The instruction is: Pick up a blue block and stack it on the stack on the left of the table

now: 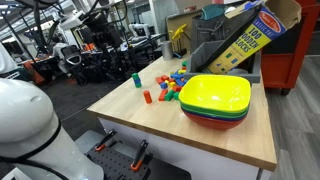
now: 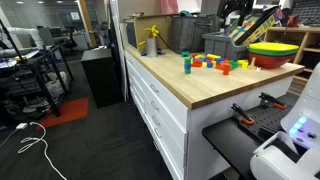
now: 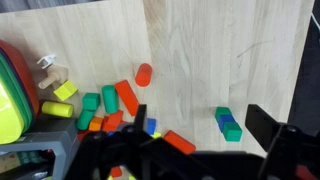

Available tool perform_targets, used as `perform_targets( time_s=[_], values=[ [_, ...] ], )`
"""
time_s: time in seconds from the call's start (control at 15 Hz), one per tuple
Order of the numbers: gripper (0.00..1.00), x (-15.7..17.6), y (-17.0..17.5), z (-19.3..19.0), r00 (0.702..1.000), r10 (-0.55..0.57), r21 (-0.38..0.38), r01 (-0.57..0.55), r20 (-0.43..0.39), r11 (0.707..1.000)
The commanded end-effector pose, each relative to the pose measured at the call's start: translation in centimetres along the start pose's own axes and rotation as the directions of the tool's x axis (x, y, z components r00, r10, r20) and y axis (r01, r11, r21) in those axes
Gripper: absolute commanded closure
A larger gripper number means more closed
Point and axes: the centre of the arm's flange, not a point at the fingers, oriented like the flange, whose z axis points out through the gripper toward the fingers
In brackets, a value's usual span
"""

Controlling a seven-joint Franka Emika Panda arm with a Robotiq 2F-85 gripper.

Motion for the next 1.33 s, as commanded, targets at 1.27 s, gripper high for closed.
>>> perform_targets(
  time_s=[1.27],
  values=[
    [0.00, 2.1, 0.0, 0.2, 1.000, 0.022, -0.019, -0.022, -0.014, 1.000]
  ],
)
